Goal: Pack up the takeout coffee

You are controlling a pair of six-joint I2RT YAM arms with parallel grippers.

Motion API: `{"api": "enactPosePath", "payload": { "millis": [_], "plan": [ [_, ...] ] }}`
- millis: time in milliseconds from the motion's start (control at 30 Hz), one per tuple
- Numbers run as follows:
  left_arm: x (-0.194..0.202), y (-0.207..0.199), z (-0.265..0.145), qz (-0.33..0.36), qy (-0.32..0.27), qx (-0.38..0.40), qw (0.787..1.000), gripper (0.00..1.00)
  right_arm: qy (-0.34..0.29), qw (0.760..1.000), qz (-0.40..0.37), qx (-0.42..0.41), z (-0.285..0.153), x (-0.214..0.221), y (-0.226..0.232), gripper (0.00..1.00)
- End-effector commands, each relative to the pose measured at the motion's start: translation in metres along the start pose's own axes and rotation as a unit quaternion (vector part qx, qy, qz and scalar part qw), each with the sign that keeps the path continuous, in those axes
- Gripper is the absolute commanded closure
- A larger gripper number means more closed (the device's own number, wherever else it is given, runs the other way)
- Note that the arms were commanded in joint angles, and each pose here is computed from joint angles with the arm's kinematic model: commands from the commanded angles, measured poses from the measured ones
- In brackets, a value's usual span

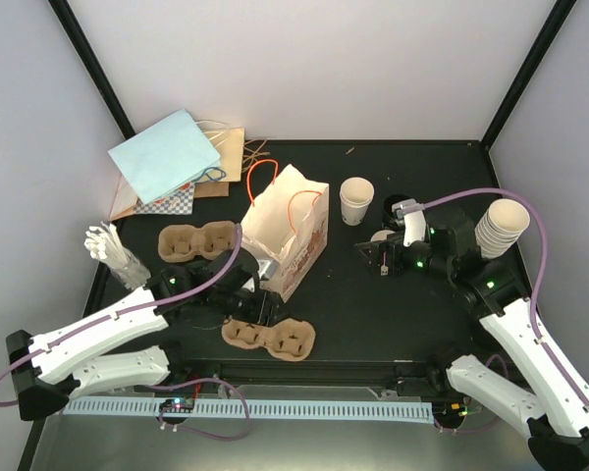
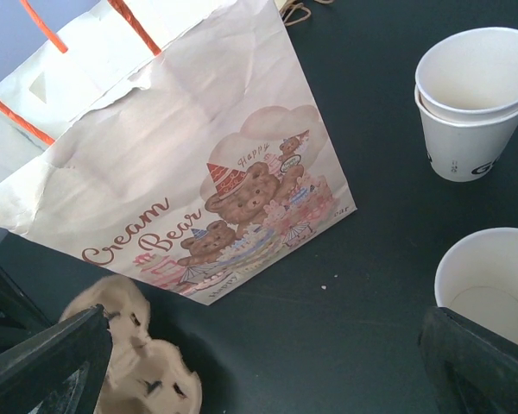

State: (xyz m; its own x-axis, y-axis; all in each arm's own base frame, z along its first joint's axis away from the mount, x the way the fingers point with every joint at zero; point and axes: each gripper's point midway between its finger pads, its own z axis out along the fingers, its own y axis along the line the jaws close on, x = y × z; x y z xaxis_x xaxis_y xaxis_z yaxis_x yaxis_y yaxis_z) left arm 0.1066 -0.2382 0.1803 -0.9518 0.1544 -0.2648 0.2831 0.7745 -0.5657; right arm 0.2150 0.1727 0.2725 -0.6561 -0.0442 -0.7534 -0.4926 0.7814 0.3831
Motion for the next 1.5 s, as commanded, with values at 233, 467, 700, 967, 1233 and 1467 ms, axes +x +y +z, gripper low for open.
{"api": "enactPosePath", "payload": {
  "millis": [233, 467, 700, 967, 1233, 1467],
  "plan": [
    [-0.003, 0.051, -0.034, 0.017, -0.018, -0.167, 0.986, 0.23, 0.001, 1.000, 0.007, 0.004, -0.001, 0.006, -0.003, 0.00],
    [0.023, 0.054, 0.007, -0.040, 0.018, -0.134, 0.990, 0.01, 0.001, 1.000, 0.008, 0.003, 0.002, 0.005, -0.003, 0.00],
    [0.035, 0.049, 0.048, -0.071, 0.022, -0.134, 0.988, 0.01, 0.003, 1.000, 0.012, -0.001, 0.006, 0.008, -0.003, 0.00],
    [0.050, 0.035, 0.093, -0.072, 0.065, -0.132, 0.986, 0.03, 0.007, 1.000, 0.011, 0.004, 0.005, 0.012, -0.006, 0.00],
    [0.033, -0.011, 0.112, -0.095, 0.037, -0.021, 0.995, 0.03, 0.014, 1.000, 0.018, -0.005, 0.008, 0.020, -0.005, 0.00],
    [0.000, -0.058, 0.129, -0.117, -0.001, 0.067, 0.991, 0.03, 0.049, 0.998, 0.049, -0.008, 0.018, 0.039, -0.009, 0.00]
  ]
}}
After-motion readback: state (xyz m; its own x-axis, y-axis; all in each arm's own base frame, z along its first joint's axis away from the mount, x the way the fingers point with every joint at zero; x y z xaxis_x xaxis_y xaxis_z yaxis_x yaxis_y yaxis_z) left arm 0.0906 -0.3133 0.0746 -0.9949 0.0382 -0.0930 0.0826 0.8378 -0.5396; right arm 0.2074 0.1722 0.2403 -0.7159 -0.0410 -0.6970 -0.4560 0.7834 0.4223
